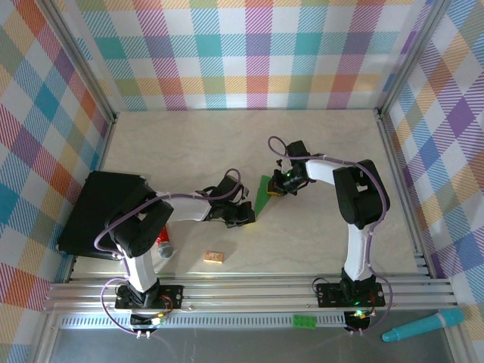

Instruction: Fold a paper plane with a square sheet of paper (pick it up from the middle)

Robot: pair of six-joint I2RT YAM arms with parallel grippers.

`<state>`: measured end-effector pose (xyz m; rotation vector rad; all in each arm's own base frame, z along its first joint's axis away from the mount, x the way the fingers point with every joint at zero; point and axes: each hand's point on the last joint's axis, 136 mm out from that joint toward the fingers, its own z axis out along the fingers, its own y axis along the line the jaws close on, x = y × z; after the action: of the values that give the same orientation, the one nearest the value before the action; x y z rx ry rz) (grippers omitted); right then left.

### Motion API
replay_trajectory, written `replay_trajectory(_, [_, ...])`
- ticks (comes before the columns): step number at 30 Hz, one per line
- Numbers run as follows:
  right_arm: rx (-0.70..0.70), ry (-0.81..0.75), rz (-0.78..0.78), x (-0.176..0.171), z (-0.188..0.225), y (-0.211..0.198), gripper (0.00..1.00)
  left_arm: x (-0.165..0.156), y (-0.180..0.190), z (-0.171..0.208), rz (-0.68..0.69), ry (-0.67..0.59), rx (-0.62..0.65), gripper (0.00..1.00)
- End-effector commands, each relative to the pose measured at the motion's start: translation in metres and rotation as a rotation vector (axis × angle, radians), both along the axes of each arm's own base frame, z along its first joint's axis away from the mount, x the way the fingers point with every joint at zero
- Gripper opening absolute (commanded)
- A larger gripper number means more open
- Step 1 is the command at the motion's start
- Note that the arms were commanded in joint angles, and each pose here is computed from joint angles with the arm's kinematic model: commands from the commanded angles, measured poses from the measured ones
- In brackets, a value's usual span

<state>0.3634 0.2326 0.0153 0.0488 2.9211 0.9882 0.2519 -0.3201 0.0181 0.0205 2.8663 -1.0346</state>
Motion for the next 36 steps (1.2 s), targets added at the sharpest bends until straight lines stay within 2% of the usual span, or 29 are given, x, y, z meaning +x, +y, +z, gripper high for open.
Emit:
replay_trajectory(1, [-0.221, 0.081, -0.039, -0.014, -0.050, -0.038, 0.00, -0.058, 0.045, -0.040, -0.043, 0.196, 0.209, 0.00])
replay_trajectory(9, [-0.161, 0.042, -0.004, -0.011, -0.034, -0.026, 0.01, -0.046, 0.045, -0.016, -0.038, 0.131, 0.229, 0.00])
replay_trajectory(13, [-0.045, -0.043, 0.050, -0.003, 0.008, -0.005, 0.04, -0.019, 0.049, 0.010, 0.043, 0.039, 0.209, 0.02])
replay_trajectory(17, [0.080, -0.132, 0.135, -0.007, 0.062, 0.015, 0.11, 0.006, 0.065, 0.029, 0.144, -0.027, 0.191, 0.09])
replay_trajectory(19, [0.040, -0.143, 0.163, -0.014, 0.073, 0.014, 0.18, 0.015, 0.079, 0.033, 0.200, -0.043, 0.195, 0.16])
replay_trajectory(21, [-0.013, -0.163, 0.166, -0.018, 0.079, 0.011, 0.30, 0.023, 0.091, 0.034, 0.250, -0.053, 0.194, 0.25])
replay_trajectory(24, [-0.111, -0.183, 0.152, -0.025, 0.078, 0.007, 0.44, 0.031, 0.107, 0.033, 0.311, -0.044, 0.193, 0.36])
replay_trajectory(26, [-0.201, -0.188, 0.129, -0.026, 0.075, 0.003, 0.51, 0.044, 0.113, 0.037, 0.354, -0.081, 0.174, 0.42])
replay_trajectory(29, [-0.289, -0.171, 0.068, -0.027, 0.068, -0.001, 0.58, 0.055, 0.123, 0.039, 0.404, -0.114, 0.172, 0.50])
replay_trajectory(34, [-0.347, -0.158, -0.023, -0.024, 0.058, 0.007, 0.66, 0.062, 0.128, 0.035, 0.423, -0.139, 0.183, 0.75])
replay_trajectory(36, [-0.386, -0.174, -0.048, -0.020, 0.055, 0.011, 0.68, 0.061, 0.126, 0.031, 0.409, -0.131, 0.177, 0.82])
